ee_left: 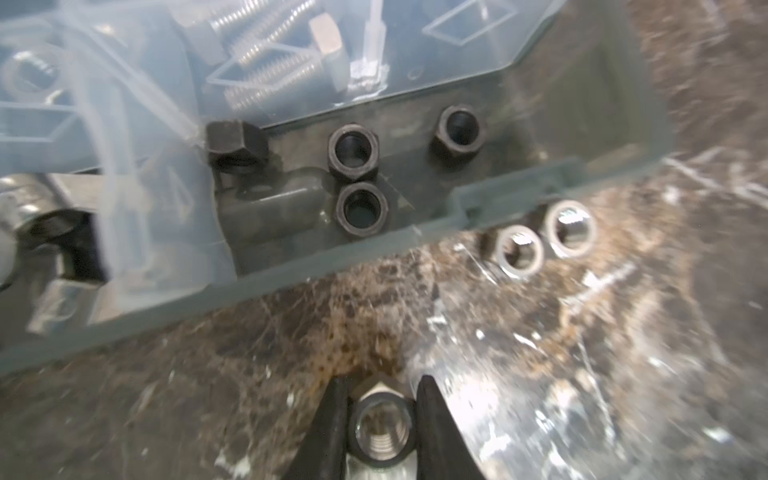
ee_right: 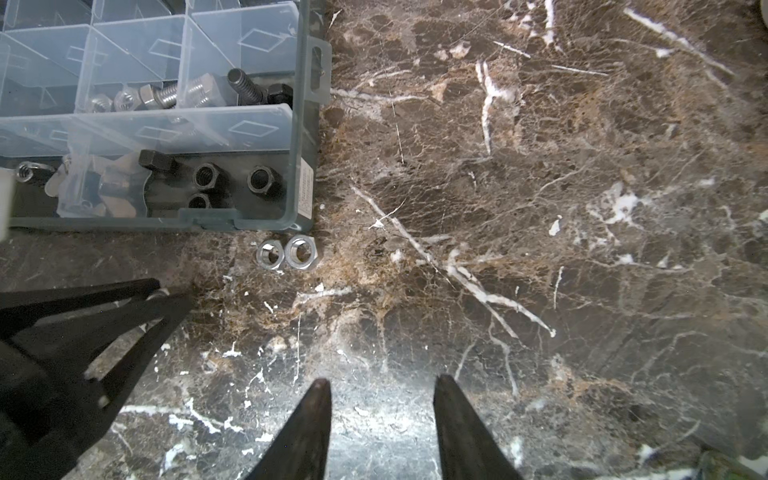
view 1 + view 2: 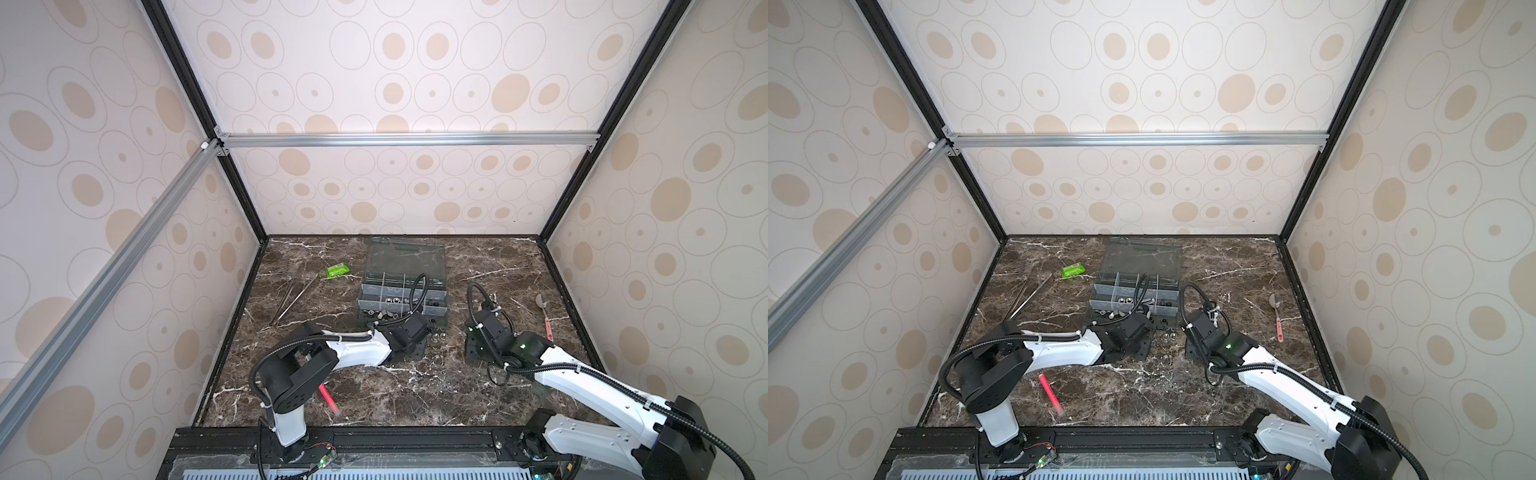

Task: Sort the screws and nuts into containers
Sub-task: 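Carry the silver nut with the left gripper over the nut compartment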

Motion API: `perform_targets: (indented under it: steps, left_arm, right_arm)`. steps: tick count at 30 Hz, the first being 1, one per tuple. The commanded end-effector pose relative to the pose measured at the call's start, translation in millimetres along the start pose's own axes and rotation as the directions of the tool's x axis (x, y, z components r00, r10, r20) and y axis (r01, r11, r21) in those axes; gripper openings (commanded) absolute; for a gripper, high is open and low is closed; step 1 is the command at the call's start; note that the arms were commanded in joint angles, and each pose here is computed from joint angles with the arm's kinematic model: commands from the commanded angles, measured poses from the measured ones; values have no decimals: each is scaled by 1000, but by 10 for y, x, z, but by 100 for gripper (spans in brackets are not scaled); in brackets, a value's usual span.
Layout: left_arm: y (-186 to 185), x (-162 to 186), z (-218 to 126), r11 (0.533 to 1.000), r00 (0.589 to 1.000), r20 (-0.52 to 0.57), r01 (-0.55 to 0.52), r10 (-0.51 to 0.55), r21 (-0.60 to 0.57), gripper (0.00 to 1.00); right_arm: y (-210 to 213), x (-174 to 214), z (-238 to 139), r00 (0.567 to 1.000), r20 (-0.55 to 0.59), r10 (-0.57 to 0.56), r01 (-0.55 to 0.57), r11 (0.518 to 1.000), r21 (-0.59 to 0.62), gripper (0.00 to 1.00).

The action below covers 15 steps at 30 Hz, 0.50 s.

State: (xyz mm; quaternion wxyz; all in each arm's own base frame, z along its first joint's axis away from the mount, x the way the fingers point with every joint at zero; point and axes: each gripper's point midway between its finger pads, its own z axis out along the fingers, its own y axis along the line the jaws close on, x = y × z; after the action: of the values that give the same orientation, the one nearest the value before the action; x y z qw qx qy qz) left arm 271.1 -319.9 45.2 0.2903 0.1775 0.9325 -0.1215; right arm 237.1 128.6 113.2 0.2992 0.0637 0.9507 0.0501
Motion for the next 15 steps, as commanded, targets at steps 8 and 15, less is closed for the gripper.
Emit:
perform_targets:
  steps: [8, 15]
  left_arm:
    - [-59, -429, -624, 994, 991, 133, -40, 26, 98, 20]
    - [224, -979, -781, 998, 972, 235, -3, -12, 64, 21]
  right_arm:
    - [-81, -19, -30, 1000, 18, 14, -15, 1000, 25, 44]
    - [-76, -41, -55, 1000, 21, 15, -15, 1000, 24, 44]
